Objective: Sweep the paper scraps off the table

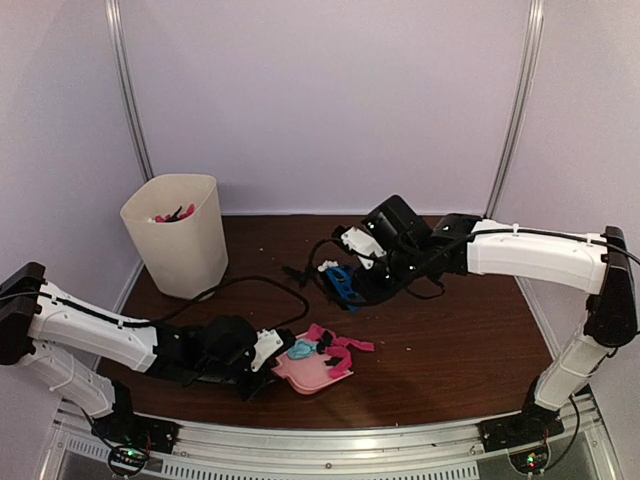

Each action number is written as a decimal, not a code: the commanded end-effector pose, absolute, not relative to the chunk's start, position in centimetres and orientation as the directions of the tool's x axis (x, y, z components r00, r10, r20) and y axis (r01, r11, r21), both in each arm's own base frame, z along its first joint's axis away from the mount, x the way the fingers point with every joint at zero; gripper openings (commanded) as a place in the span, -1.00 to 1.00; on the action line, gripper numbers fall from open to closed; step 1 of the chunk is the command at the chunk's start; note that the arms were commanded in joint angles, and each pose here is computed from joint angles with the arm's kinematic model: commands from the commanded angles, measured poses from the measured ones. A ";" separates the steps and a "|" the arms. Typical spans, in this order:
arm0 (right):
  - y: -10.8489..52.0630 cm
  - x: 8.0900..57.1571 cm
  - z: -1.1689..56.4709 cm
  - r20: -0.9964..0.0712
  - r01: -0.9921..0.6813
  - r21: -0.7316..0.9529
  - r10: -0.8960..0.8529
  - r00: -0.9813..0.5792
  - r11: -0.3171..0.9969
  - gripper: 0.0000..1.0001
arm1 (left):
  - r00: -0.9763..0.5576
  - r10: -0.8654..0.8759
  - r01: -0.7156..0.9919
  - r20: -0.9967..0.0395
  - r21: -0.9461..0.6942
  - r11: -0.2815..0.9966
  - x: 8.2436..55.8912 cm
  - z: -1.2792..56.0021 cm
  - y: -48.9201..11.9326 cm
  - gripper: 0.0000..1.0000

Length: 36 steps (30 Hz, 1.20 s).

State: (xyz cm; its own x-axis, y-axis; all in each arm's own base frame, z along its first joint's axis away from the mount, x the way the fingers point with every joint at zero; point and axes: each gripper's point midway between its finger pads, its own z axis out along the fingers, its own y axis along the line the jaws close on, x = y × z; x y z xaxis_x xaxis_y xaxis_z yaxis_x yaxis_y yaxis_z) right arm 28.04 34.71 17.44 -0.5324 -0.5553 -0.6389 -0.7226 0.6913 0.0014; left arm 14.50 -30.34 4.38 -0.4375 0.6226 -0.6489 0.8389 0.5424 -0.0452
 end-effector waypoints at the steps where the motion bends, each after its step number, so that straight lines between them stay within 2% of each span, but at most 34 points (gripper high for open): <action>1: 31.3 28.8 18.5 -0.618 -0.648 -0.077 -0.546 -0.565 0.757 -1.00 | -0.416 0.622 0.857 -0.663 -0.059 0.511 14.2 4.8 -31.0 -1.00; 7: 28.5 28.5 16.7 -0.553 -0.607 -0.127 -0.565 -0.613 0.784 -1.00 | -0.407 0.627 0.863 -0.664 -0.054 0.502 14.2 4.8 -31.2 -1.00; 16: 28.0 27.5 12.4 -0.424 -0.625 -0.128 -0.612 -0.668 0.770 -1.00 | -0.389 0.640 0.871 -0.662 -0.039 0.489 14.3 4.7 -31.4 -1.00; 27: 31.5 25.1 8.5 -0.365 -0.681 0.060 -0.619 -0.696 0.730 -1.00 | -0.390 0.647 0.872 -0.655 -0.036 0.489 14.3 4.4 -31.3 -1.00; 36: 35.1 22.9 8.4 -0.372 -0.722 0.202 -0.630 -0.681 0.661 -1.00 | -0.377 0.663 0.877 -0.647 -0.020 0.480 14.4 4.1 -31.5 -1.00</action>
State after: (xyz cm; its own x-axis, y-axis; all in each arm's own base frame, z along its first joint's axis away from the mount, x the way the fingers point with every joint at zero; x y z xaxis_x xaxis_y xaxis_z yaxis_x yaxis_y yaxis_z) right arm 25.30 33.00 9.37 -0.6783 -0.6106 -0.4088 -0.6959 0.7125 0.0903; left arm 14.50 -30.78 4.01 -0.3976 0.6527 -0.6449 0.8626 0.5054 -0.0203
